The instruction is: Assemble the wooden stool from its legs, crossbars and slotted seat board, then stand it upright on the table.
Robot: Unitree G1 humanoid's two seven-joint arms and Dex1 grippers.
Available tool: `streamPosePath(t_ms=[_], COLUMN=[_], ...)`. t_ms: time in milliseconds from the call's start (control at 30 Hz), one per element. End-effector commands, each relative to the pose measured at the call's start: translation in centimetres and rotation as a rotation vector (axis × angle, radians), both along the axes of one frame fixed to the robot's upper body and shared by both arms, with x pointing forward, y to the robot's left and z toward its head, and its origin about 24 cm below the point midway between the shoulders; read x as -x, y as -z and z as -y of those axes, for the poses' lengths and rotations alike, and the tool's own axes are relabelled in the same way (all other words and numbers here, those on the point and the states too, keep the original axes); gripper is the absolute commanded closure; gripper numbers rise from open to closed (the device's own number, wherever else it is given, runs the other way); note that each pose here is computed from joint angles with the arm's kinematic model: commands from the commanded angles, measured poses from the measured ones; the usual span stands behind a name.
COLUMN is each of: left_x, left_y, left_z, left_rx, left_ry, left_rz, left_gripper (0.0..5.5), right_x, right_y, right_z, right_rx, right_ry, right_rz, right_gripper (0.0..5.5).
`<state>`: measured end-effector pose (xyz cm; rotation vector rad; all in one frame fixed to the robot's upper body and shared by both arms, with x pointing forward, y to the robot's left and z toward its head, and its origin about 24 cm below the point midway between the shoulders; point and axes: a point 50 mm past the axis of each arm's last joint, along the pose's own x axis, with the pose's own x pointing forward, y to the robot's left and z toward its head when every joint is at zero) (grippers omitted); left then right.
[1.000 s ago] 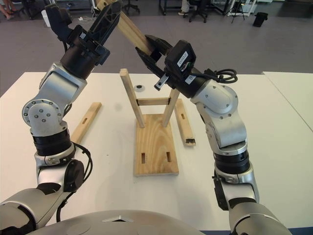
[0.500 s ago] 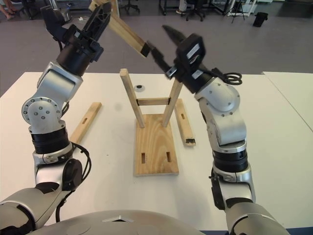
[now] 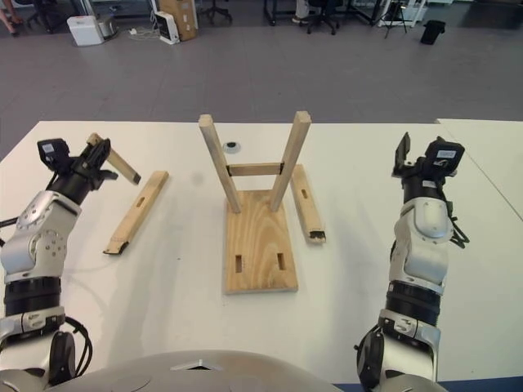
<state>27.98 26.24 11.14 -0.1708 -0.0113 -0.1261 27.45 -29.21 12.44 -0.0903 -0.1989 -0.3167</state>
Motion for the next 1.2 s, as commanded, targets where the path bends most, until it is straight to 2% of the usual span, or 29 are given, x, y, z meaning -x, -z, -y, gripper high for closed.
streamPosePath(t_ms=[33, 533, 1000, 1200], left_x=[0.2, -1.4, 0.7, 0.5], left_y=[0.8, 1.6, 2.8, 4.0], left_z=[0.6, 1.5, 2.3, 1.3], left_rx=[-0.059, -0.123, -0.108, -0.139], left_ry=[0.026, 0.049, 0.045, 0.007], left_rz=[-0.034, -0.061, -0.118, -0.151], left_gripper=[5.1, 5.1, 5.1, 5.1], right_x=[0.5, 0.0, 0.4, 0.3], right_y=[0.6, 0.3, 0.8, 0.9], right_z=[-1.1, -2.5, -2.9, -3.1], right_rx=[-0.006, 0.01, 0.011, 0.012], right_ry=[-0.008, -0.04, -0.044, -0.055], right_rz=[-0.007, -0.017, -0.032, -0.036], right_gripper=[2.5, 2.5, 2.5, 2.5])
